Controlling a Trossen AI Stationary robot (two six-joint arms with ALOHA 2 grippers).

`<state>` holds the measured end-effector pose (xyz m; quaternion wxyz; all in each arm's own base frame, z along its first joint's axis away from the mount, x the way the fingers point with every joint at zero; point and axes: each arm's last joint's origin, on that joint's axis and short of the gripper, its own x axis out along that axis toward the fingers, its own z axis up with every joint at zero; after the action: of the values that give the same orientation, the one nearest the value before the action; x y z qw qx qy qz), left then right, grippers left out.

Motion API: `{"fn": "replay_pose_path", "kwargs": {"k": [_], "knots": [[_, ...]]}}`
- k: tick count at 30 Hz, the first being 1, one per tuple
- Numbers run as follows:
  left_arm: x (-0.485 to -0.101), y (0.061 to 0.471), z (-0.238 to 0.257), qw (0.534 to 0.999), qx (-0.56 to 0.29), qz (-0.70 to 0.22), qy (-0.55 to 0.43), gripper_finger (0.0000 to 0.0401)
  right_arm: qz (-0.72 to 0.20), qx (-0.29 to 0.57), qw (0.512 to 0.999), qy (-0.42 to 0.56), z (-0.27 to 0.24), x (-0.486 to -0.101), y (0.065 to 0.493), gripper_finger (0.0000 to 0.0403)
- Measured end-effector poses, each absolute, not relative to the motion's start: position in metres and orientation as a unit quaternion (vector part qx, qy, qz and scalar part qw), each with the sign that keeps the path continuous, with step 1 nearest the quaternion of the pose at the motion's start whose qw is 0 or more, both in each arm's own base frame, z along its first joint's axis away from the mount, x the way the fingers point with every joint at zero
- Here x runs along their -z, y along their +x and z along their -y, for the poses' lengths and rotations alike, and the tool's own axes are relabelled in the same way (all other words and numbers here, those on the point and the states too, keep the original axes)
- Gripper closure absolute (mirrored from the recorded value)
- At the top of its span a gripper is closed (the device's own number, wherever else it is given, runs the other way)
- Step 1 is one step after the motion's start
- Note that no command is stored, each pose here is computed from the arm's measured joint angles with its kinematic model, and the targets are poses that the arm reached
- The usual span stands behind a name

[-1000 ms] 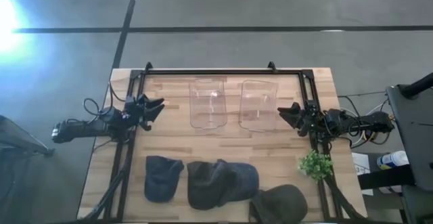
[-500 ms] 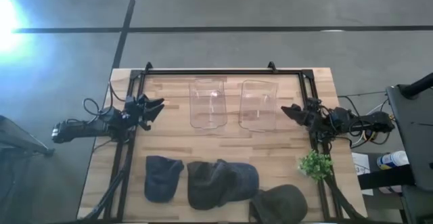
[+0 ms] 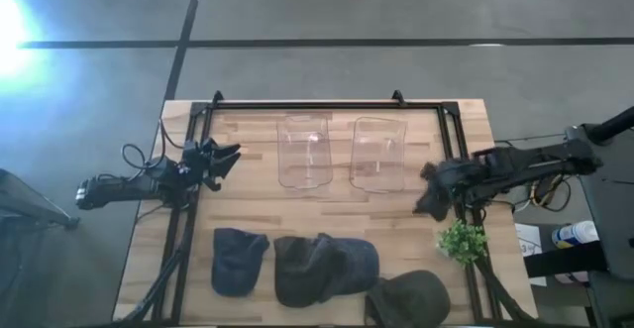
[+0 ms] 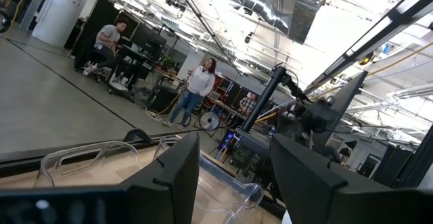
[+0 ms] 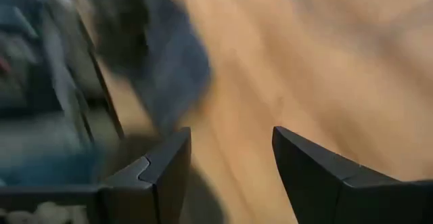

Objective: Pick & Place hat
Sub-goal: Put the right gray cap into the right transparent bin

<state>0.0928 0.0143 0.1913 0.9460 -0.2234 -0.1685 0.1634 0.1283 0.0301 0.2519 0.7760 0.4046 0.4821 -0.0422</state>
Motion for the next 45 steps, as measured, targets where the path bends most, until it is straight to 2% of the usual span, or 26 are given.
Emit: {"fn": "replay_pose_path", "kwargs": {"k": [5, 10, 16, 19, 25, 32, 38, 45], "knots": [[-0.191, 0.093, -0.014, 0.946, -0.163, 0.168, -0.223, 0.0224, -0.609, -0.061, 0.707, 0.355, -0.058, -0.244, 0.167, 0.02], [-0.191, 0.093, -0.014, 0.946, -0.163, 0.168, -0.223, 0.0224, -0.687, -0.113, 0.645, 0.314, -0.089, -0.226, 0.199, 0.02], [-0.191, 0.093, -0.014, 0.946, -0.163, 0.168, -0.223, 0.0224, -0.717, -0.148, 0.627, 0.265, -0.138, -0.226, 0.23, 0.02], [-0.191, 0.093, -0.014, 0.946, -0.164, 0.168, -0.223, 0.0224, -0.712, -0.134, 0.651, 0.226, -0.163, -0.226, 0.241, 0.02], [-0.191, 0.093, -0.014, 0.946, -0.163, 0.168, -0.223, 0.0224, -0.658, -0.099, 0.736, 0.125, -0.208, -0.231, 0.262, 0.02], [-0.191, 0.093, -0.014, 0.946, -0.164, 0.168, -0.224, 0.0224, -0.608, -0.175, 0.774, 0.007, -0.253, -0.245, 0.271, 0.02], [-0.191, 0.093, -0.014, 0.946, -0.163, 0.168, -0.224, 0.0224, -0.559, -0.335, 0.739, -0.167, -0.284, -0.241, 0.269, 0.02], [-0.191, 0.093, -0.014, 0.946, -0.163, 0.168, -0.224, 0.0224, -0.513, -0.435, 0.671, -0.312, -0.3, -0.219, 0.263, 0.02]]}}
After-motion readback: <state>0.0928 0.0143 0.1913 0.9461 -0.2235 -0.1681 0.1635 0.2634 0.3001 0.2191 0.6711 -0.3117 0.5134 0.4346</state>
